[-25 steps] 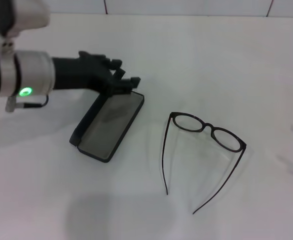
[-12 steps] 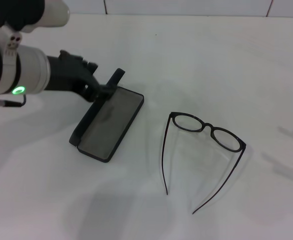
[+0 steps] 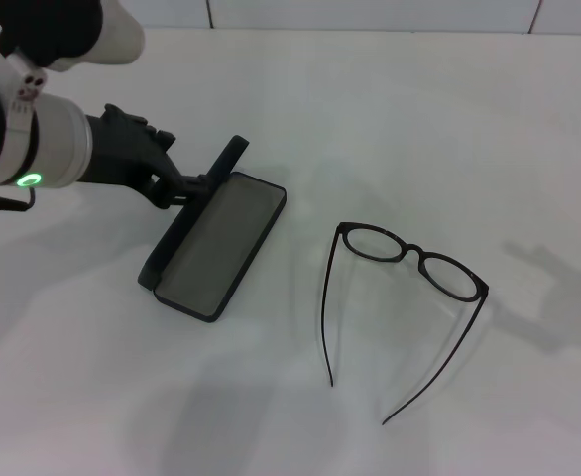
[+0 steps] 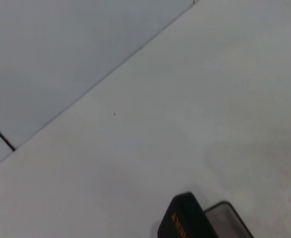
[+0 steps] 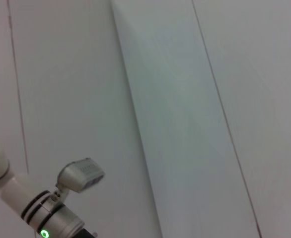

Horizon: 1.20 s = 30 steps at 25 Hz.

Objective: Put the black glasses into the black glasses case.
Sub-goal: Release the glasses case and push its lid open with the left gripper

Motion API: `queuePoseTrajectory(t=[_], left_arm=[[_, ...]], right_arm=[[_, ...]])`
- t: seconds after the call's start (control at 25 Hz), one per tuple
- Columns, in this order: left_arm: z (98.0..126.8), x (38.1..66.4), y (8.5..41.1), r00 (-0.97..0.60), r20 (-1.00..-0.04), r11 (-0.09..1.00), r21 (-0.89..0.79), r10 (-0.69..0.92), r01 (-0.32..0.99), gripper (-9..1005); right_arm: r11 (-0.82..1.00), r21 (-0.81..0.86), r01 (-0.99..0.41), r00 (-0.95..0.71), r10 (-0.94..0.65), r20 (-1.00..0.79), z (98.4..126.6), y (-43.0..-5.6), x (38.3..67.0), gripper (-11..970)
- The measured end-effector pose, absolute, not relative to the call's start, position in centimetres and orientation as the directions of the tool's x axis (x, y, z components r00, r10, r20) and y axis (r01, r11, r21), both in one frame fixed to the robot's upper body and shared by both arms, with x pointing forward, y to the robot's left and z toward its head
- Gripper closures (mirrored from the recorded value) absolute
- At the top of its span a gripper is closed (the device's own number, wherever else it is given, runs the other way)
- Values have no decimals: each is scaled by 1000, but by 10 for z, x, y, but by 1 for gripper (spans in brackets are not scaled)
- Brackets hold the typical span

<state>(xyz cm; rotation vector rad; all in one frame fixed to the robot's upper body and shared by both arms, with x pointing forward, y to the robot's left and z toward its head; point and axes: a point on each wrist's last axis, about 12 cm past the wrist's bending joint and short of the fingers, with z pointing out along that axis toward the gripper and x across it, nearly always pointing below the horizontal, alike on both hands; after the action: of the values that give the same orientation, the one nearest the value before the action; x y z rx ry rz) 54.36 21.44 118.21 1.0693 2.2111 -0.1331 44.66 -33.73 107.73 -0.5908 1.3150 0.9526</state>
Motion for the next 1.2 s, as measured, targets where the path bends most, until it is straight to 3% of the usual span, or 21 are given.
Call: queuePoseTrajectory(t=[0.44, 0.84, 1.08, 1.2], left_arm=[[1163, 547, 208, -498, -612, 684, 98, 614, 722, 345], [1145, 563, 198, -549, -593, 709, 54, 589, 703, 346], [1143, 563, 191, -536, -558, 684, 79, 633, 725, 345], [1143, 564, 185, -537, -547, 681, 85, 642, 728, 393]], right_arm=[[529, 193, -827, -59, 260, -964, 1078, -342, 452, 152], [537, 251, -805, -118, 268, -956, 1081, -369, 432, 152], [524, 251, -814, -133, 252, -958, 1092, -379, 439, 152], [522, 239, -819, -126, 243, -962, 1097, -381, 446, 152]])
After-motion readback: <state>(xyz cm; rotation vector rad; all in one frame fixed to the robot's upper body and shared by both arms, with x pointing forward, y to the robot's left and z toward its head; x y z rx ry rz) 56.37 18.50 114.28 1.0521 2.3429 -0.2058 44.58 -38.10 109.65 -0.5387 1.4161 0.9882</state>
